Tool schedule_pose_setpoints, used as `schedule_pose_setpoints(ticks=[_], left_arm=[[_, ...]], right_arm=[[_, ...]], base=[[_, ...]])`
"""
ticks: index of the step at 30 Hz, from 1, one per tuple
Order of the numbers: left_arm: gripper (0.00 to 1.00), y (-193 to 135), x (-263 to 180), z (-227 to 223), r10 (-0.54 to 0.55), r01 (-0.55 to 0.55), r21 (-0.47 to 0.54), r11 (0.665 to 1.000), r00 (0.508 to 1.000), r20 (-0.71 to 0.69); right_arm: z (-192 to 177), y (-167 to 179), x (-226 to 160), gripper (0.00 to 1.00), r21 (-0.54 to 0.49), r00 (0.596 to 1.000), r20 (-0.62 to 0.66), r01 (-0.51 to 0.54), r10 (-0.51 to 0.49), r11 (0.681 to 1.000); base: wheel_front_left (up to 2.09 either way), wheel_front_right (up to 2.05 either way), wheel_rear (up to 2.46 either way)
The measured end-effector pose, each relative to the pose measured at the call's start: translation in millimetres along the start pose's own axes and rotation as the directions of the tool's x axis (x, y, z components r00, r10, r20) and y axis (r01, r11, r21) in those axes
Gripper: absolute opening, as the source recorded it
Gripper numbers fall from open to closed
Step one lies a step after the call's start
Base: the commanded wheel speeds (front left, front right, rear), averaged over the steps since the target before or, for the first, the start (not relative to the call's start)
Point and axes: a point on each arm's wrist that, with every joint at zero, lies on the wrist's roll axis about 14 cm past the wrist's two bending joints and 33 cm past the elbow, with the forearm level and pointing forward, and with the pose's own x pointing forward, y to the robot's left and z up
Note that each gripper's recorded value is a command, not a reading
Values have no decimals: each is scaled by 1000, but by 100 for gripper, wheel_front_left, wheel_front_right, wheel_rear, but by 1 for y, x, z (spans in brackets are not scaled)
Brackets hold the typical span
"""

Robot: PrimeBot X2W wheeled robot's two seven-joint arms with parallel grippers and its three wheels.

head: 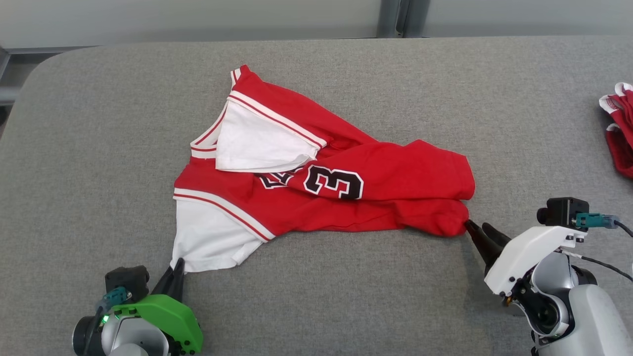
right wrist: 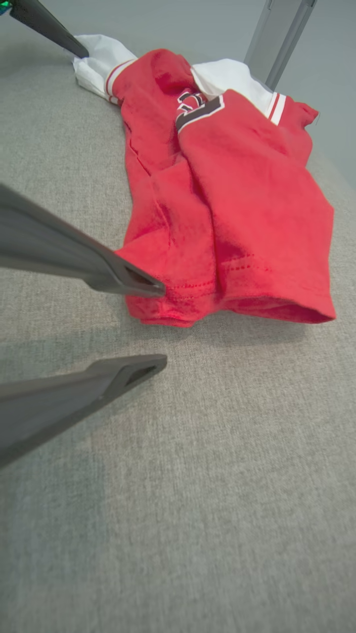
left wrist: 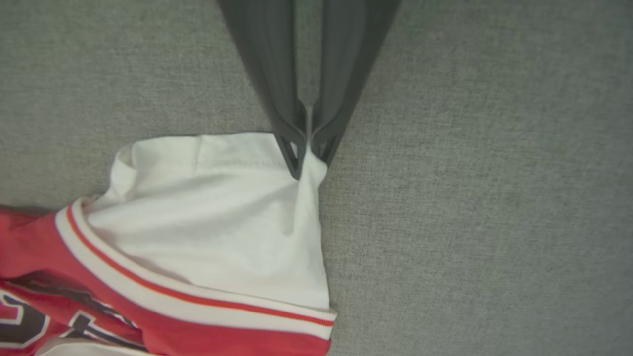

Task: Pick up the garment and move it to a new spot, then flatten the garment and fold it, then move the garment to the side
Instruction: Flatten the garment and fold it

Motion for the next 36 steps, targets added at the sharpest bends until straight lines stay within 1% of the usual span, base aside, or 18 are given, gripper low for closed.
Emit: schedule_pose_setpoints(ticks=[1,7,10,12,14,16,17,21,26,32,36], left_arm=[[0,0,0,0,0,0,-1,1000,1000,0],[0,0,0,1,0,0,2,1000,1000,1],[0,1,-1,0,2,-2,2,1000,1000,-2],[0,2,-1,0,5,-5,3,1000,1000,-3],[0,4,-1,-1,10,-10,0,1000,1000,-4],[0,5,-2,-1,13,-13,0,1000,1000,-5],[0,5,-2,-1,14,-14,-1,1000,1000,-4],[0,6,-2,0,20,-20,-11,1000,1000,1],[0,6,-2,14,19,-16,-47,999,998,64],[0,-2,-2,54,0,27,-126,992,979,204],[0,-2,-8,91,3,48,-153,987,948,319]], right_arm=[[-1,1,0,56,0,1000,-5,-1,1,1000],[-9,7,5,52,14,999,-32,-24,25,1000],[-9,15,12,51,21,998,-35,-49,49,999],[-8,22,16,49,23,997,-36,-69,70,997],[-8,28,19,40,17,995,-41,-86,87,996],[-7,34,22,16,11,994,-39,-103,104,995],[-6,37,23,0,7,993,-35,-111,111,994],[-2,45,25,0,-9,991,-21,-132,132,991],[12,55,22,0,-43,987,26,-157,158,987],[46,68,10,0,-93,971,130,-190,201,977],[73,73,-3,0,-131,951,213,-198,222,971]], base=[[0,0,0],[0,0,0],[0,0,0],[0,0,0],[0,0,0],[0,0,0],[0,0,0],[0,0,0],[0,0,0],[0,0,0],[0,0,0]])
